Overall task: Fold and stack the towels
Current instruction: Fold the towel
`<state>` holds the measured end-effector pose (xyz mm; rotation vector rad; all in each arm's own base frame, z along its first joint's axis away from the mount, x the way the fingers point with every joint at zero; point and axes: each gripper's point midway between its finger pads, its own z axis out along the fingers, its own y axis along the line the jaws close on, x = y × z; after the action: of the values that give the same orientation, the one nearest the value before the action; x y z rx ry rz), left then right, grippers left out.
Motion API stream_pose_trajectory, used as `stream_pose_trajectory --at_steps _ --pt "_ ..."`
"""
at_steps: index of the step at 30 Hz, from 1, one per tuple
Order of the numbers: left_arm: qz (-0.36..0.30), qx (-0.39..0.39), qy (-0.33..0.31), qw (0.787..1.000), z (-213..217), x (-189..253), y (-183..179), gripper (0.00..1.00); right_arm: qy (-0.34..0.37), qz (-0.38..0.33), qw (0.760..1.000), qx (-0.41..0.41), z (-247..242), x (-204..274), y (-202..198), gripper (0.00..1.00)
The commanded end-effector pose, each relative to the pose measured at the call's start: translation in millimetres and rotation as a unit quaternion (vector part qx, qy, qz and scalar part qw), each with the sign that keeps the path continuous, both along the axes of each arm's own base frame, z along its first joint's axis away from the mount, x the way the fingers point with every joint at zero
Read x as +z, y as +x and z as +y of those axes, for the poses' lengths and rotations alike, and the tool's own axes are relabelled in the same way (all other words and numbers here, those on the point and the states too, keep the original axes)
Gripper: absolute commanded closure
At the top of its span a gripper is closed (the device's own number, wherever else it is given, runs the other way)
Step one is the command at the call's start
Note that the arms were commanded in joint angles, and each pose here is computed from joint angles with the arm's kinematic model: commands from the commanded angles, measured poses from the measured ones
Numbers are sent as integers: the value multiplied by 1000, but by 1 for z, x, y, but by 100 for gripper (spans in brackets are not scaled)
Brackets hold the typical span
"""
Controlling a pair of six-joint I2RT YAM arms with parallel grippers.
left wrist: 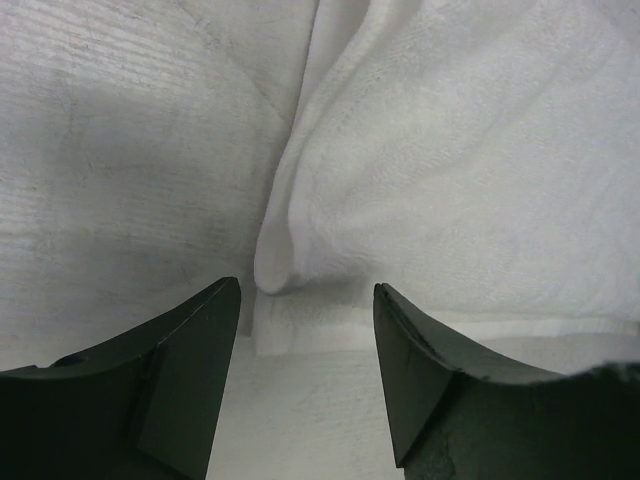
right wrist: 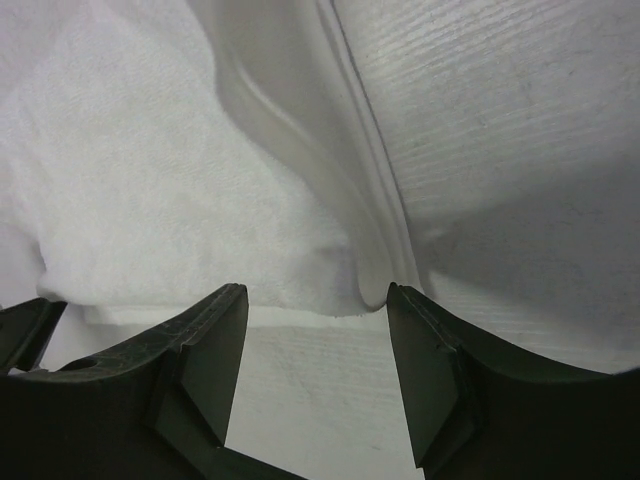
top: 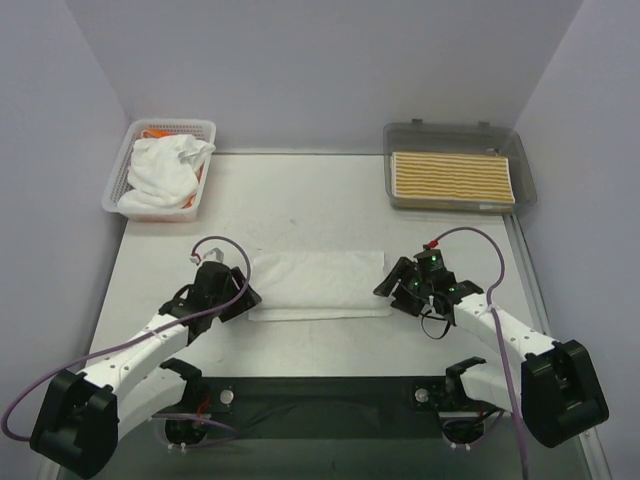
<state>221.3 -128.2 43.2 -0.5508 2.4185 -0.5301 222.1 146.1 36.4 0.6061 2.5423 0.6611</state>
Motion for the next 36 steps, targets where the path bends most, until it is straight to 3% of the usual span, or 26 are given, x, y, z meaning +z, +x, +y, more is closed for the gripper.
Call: stream_pose_trajectory --at_steps 1,10,14,20,26,30,34,36 --pt "-30 17 -19 999 -6 8 16 35 19 -29 998 -47 -1 8 18 43" --pt "-22 16 -16 1000 -3 1 10 55 21 -6 998 -57 -1 -8 13 49" --pt "-19 12 -16 1000 -4 -1 9 55 1 -2 998 -67 -10 -11 9 49" --pt "-12 11 -12 1000 -3 -5 7 45 -16 9 997 -73 -16 -14 4 48" --pt "-8 9 -13 1000 -4 -9 6 48 -13 15 998 -66 -13 -16 4 51" --pt "-10 8 -15 1000 -5 -8 7 57 -4 13 998 -59 -9 -14 5 60" --pt "-15 5 -14 1000 -6 -4 9 73 0 9 998 -55 -7 -11 7 67" --pt "-18 4 -14 1000 -6 -1 10 75 1 6 999 -53 -6 -9 8 72"
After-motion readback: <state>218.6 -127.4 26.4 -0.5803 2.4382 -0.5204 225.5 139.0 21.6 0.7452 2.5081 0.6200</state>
